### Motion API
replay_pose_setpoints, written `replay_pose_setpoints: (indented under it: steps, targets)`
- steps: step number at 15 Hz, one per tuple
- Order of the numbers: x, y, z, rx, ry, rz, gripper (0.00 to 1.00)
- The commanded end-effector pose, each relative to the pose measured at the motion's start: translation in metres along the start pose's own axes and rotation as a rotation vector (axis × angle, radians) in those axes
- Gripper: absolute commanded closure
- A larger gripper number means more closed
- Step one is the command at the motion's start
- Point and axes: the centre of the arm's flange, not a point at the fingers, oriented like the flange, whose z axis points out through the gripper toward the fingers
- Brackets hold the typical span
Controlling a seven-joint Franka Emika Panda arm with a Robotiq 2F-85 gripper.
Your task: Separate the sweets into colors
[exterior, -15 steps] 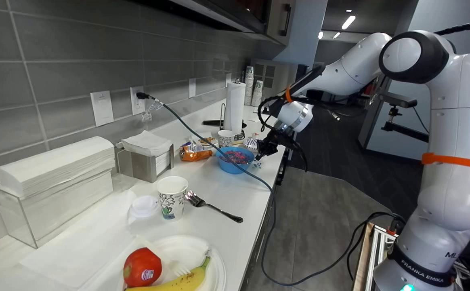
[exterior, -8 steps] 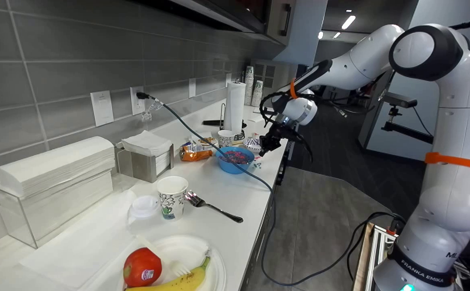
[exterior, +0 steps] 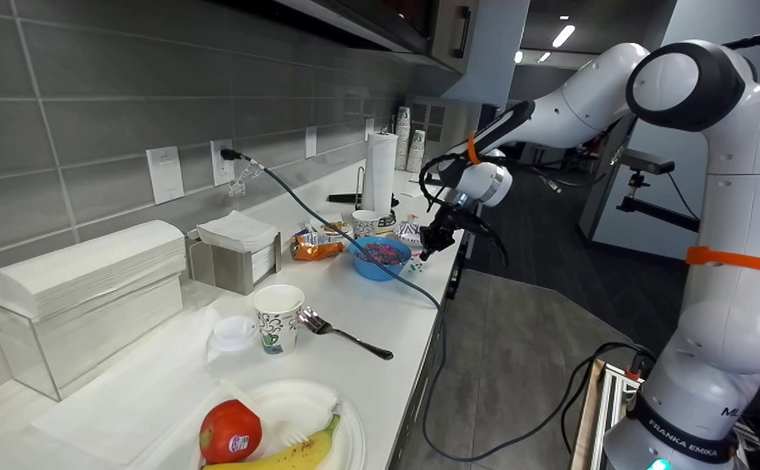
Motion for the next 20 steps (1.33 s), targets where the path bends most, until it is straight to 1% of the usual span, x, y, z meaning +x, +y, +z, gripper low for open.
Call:
replay_pose_setpoints:
  steps: [1,6,10,15,20]
  targets:
    - [-0.005,0.004,0.010,-0.014,-0.031,0.003,1.00]
    - [-0.004,0.006,0.018,-0.011,-0.012,-0.020,1.00]
    - [-0.003,0.007,0.021,0.006,-0.009,-0.042,1.00]
    - [-0.001,0.008,0.027,0.014,0.018,-0.079,1.00]
    - [0.002,0.009,0.032,0.035,0.050,-0.073,1.00]
